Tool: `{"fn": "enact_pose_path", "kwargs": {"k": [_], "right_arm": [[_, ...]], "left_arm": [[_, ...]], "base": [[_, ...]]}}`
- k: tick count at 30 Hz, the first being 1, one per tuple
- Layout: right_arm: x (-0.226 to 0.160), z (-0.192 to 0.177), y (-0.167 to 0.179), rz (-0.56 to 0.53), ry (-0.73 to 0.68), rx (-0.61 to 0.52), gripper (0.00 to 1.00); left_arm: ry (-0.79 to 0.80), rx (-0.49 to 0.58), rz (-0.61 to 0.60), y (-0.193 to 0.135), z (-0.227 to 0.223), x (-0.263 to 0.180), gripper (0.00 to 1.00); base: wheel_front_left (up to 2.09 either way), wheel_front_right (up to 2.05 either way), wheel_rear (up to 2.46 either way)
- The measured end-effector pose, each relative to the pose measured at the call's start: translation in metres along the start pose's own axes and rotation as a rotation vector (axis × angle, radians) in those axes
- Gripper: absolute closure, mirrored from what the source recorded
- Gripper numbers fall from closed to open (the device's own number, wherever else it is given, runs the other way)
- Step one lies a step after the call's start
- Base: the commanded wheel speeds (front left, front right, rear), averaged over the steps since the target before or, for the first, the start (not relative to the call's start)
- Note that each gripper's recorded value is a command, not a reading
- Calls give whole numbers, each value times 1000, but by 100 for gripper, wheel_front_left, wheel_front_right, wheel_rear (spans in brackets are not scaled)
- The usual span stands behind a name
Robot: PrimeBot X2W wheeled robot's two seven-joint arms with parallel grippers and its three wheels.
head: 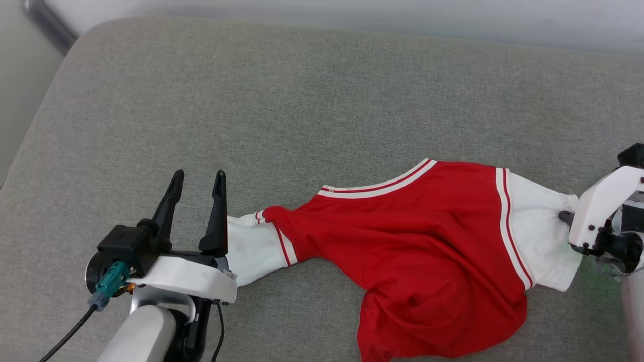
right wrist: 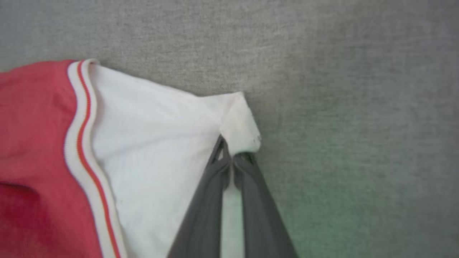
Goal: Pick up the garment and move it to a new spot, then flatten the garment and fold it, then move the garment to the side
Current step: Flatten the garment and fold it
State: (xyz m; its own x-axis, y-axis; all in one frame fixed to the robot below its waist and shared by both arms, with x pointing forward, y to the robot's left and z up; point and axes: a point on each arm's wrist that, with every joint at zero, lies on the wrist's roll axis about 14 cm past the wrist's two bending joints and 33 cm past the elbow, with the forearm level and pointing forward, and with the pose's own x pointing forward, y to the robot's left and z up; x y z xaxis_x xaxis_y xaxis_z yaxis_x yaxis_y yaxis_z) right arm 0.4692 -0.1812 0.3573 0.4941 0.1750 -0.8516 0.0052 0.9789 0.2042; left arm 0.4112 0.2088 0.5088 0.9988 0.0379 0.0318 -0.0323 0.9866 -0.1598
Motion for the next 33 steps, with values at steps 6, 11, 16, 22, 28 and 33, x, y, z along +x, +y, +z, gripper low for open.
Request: {"fn": "enact_pose_path", "kwargs": {"k": [6, 11, 16, 22, 28, 33], "right_arm": [[-23, 16, 7, 15, -147, -45, 100], [-55, 22, 4, 13, -265, -76, 100], [-83, 5, -2, 6, -311, -76, 100], [-107, -16, -9, -1, -336, -46, 100], [-105, -20, -5, 12, -326, -40, 100], [-96, -26, -9, 6, -290, -30, 100]], "left_arm": [[106, -12, -1, 10, -13, -9, 0], [338, -31, -42, 19, -39, -31, 0], [620, -40, -79, 25, -73, -69, 0], [807, -61, -102, 25, -92, -92, 0], [869, -64, -125, 23, -101, -78, 0], [965, -58, -153, 19, -121, -68, 0]], "base": [[0, 0, 0], [0, 0, 0], [0, 0, 0], [0, 0, 0], [0, 0, 0], [0, 0, 0]]}}
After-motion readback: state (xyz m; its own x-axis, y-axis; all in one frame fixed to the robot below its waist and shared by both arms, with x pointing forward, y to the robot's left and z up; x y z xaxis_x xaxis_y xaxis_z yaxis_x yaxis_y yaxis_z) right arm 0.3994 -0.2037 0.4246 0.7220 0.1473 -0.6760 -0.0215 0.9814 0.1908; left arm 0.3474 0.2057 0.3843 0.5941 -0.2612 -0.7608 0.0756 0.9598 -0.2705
